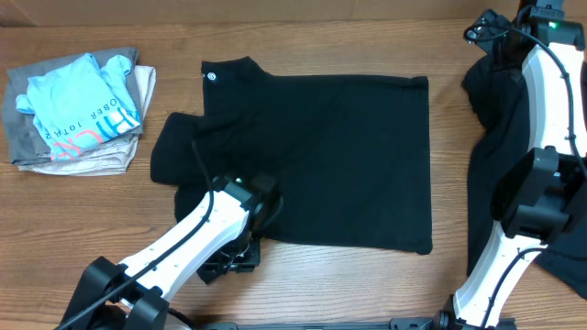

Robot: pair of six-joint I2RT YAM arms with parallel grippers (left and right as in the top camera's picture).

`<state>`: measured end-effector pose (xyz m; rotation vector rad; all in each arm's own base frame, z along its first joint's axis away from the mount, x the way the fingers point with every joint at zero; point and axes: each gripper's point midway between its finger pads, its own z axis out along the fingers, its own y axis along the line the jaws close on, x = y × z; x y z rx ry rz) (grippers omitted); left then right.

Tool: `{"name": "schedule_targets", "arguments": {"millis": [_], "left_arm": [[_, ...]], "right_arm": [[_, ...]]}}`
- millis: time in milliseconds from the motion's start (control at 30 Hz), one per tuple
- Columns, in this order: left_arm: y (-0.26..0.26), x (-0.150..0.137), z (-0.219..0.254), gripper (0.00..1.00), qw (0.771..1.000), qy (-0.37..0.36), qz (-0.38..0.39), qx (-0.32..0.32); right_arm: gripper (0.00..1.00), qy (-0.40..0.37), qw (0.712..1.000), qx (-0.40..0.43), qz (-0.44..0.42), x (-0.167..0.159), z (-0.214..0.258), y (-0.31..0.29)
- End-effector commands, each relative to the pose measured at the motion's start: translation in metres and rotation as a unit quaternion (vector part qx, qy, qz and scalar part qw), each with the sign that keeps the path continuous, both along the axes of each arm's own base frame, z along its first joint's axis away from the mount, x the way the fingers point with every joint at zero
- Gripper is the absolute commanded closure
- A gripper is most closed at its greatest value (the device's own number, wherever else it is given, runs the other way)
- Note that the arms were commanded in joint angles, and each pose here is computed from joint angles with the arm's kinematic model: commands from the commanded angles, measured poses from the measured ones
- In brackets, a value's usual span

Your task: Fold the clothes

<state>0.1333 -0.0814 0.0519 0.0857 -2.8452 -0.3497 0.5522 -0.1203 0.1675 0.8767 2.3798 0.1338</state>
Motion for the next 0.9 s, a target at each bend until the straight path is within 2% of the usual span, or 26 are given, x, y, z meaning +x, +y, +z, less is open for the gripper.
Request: {"name": "schedule_targets", "arguments": {"millis": [0,33,100,167,300,500,867], "left_arm": [[0.003,-0.014,-0.007,0.52,1.000,0.020,0.021,0.008],[0.003,-0.017,-0.009,0.48,0.999,0.024,0.023,0.006],[0.009,-0.021,-0.011,0.31,0.999,0.022,0.040,0.024],[0.012,-0.022,-0.016,0.24,0.998,0.015,0.056,0.036],[0.014,-0.022,-0.029,0.21,0.998,0.002,0.061,0.033],[0.029,-0.017,-0.038,0.33,0.992,-0.040,0.093,0.077],[0.042,-0.011,-0.038,0.35,0.986,-0.036,0.144,0.077]], "right_arm": [[0.00,-0.019,1.000,-0.004,0.001,0.004,0.016,0.001],[0.00,-0.019,1.000,-0.004,0.001,0.004,0.016,0.001],[0.00,-0.019,1.000,-0.004,0.001,0.004,0.016,0.001],[0.00,-0.019,1.000,-0.004,0.001,0.004,0.016,0.001],[0.00,-0.019,1.000,-0.004,0.001,0.004,0.016,0.001],[0.00,-0.019,1.000,-0.004,0.001,0.004,0.016,0.001],[0.00,-0.019,1.000,-0.004,0.001,0.004,0.016,0.001]]}}
